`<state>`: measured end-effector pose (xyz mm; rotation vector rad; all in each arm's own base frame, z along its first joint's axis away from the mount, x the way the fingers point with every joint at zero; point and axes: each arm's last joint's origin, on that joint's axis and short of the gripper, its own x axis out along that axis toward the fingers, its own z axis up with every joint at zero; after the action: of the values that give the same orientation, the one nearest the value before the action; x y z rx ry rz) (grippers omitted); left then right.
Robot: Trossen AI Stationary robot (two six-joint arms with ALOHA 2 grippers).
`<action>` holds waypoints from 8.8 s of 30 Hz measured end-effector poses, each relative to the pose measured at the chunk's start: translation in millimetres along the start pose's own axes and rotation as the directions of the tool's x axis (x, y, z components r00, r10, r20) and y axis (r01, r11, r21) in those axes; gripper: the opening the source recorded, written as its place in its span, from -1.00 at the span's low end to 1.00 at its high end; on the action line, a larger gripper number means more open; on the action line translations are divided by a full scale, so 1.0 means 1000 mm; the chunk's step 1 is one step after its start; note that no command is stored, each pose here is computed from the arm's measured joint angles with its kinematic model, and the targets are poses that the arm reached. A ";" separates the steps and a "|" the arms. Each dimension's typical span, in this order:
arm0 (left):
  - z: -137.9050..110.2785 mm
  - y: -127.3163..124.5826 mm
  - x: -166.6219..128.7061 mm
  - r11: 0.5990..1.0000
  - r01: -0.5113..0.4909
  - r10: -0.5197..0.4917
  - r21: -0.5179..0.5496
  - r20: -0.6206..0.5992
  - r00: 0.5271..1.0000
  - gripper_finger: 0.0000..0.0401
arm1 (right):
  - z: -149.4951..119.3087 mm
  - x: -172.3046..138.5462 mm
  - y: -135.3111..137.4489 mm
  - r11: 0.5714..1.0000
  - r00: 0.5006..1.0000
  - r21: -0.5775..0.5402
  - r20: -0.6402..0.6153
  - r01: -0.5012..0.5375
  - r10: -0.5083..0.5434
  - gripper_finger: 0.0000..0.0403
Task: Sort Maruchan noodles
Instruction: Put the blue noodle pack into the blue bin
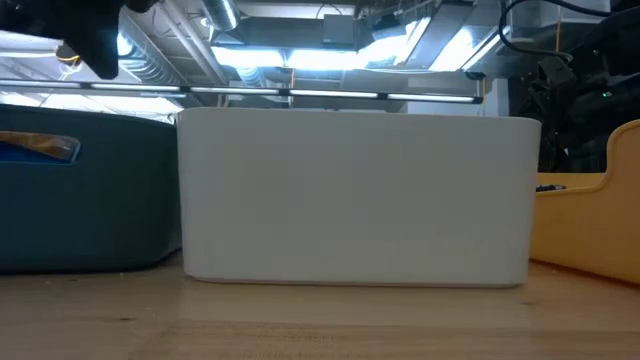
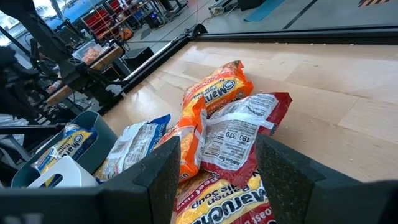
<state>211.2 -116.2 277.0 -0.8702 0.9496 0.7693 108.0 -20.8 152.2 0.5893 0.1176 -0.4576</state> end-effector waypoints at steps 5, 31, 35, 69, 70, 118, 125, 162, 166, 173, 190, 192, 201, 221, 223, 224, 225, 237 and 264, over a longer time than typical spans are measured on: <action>0.020 0.007 -0.008 1.000 0.022 -0.020 -0.010 0.144 0.989 -0.94 | 0.000 0.000 0.000 1.000 1.000 0.000 0.001 0.001 -0.001 -0.03; 0.183 0.006 0.058 0.856 0.175 -0.264 0.487 0.118 0.957 0.05 | 0.001 0.000 0.000 0.999 1.000 0.031 0.013 0.014 -0.014 -0.03; 0.187 0.005 0.092 0.869 0.159 -0.200 0.469 0.039 0.979 0.22 | 0.000 0.000 0.000 0.999 1.000 0.030 0.014 0.015 -0.016 -0.03; 0.173 -0.002 0.200 0.984 0.084 -0.061 0.158 -0.143 0.988 0.24 | 0.000 0.000 0.000 0.999 1.000 0.030 0.012 0.013 -0.013 -0.03; 0.172 -0.001 0.202 0.984 0.089 -0.064 0.154 -0.161 0.985 0.19 | 0.000 0.000 0.000 0.999 1.000 0.030 0.012 0.013 -0.013 -0.03; 0.226 -0.067 0.082 0.862 -0.067 0.093 0.503 -0.027 0.995 -1.00 | 0.000 0.000 0.000 1.000 1.000 0.026 0.011 0.012 -0.013 -0.03; 0.198 -0.090 0.030 0.793 -0.228 0.200 0.565 0.112 0.973 -1.00 | 0.000 0.000 0.000 1.000 1.000 0.021 0.011 0.013 -0.013 -0.03; 0.074 -0.117 -0.018 0.687 -0.340 0.208 0.642 0.275 0.939 -1.00 | -0.001 0.000 0.001 0.999 0.999 0.028 -0.030 -0.034 0.035 -0.03; 0.071 -0.090 -0.028 0.703 -0.338 0.228 0.626 0.251 0.941 -1.00 | -0.001 0.000 0.001 0.999 0.999 0.028 -0.029 -0.033 0.034 -0.03; 0.063 -0.027 -0.041 0.786 -0.391 0.259 0.479 0.320 0.911 -1.00 | 0.000 0.000 0.000 1.000 1.000 0.028 -0.011 -0.012 0.012 -0.03; 0.047 -0.021 -0.002 0.704 -0.487 0.386 0.516 0.298 0.873 -1.00 | 0.000 0.000 0.000 0.998 1.000 0.067 -0.006 -0.006 0.007 -0.03; 0.042 -0.023 0.001 0.693 -0.491 0.389 0.528 0.300 0.871 -1.00 | 0.000 0.000 0.000 0.998 1.000 0.067 -0.006 -0.007 0.007 -0.03; 0.028 -0.027 0.003 0.726 -0.470 0.381 0.503 0.274 0.883 -1.00 | 0.000 0.000 0.000 0.996 1.000 0.087 -0.006 -0.006 0.007 -0.03; 0.017 -0.053 0.010 0.868 -0.188 0.148 0.459 0.122 0.981 -0.93 | 0.000 0.000 0.000 0.996 1.000 0.089 -0.007 -0.007 0.007 -0.03; 0.015 -0.057 0.011 0.882 -0.141 0.115 0.450 0.086 0.990 -0.91 | 0.000 0.000 0.000 0.996 1.000 0.089 -0.007 -0.006 0.007 -0.03; 0.015 -0.059 0.011 0.888 -0.119 0.098 0.445 0.070 0.993 -0.91 | 0.000 0.000 0.000 0.996 1.000 0.089 -0.006 -0.007 0.007 -0.03; 0.014 -0.060 0.011 0.892 -0.100 0.083 0.441 0.057 0.995 -0.91 | 0.000 0.000 0.000 0.996 1.000 0.089 -0.007 -0.006 0.007 -0.03; 0.000 -0.073 0.008 0.926 0.063 -0.050 0.373 -0.045 0.998 -0.98 | 0.000 0.000 0.000 0.996 1.000 0.088 -0.007 -0.006 0.007 -0.03; -0.037 -0.078 -0.006 0.963 0.186 -0.143 0.197 -0.213 0.966 -0.61 | 0.000 0.000 0.000 0.996 1.000 0.088 -0.007 -0.007 0.007 -0.03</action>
<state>262.1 -184.1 292.4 -0.8331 1.0982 0.4322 108.1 -20.6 152.0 0.6776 0.1024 -0.4557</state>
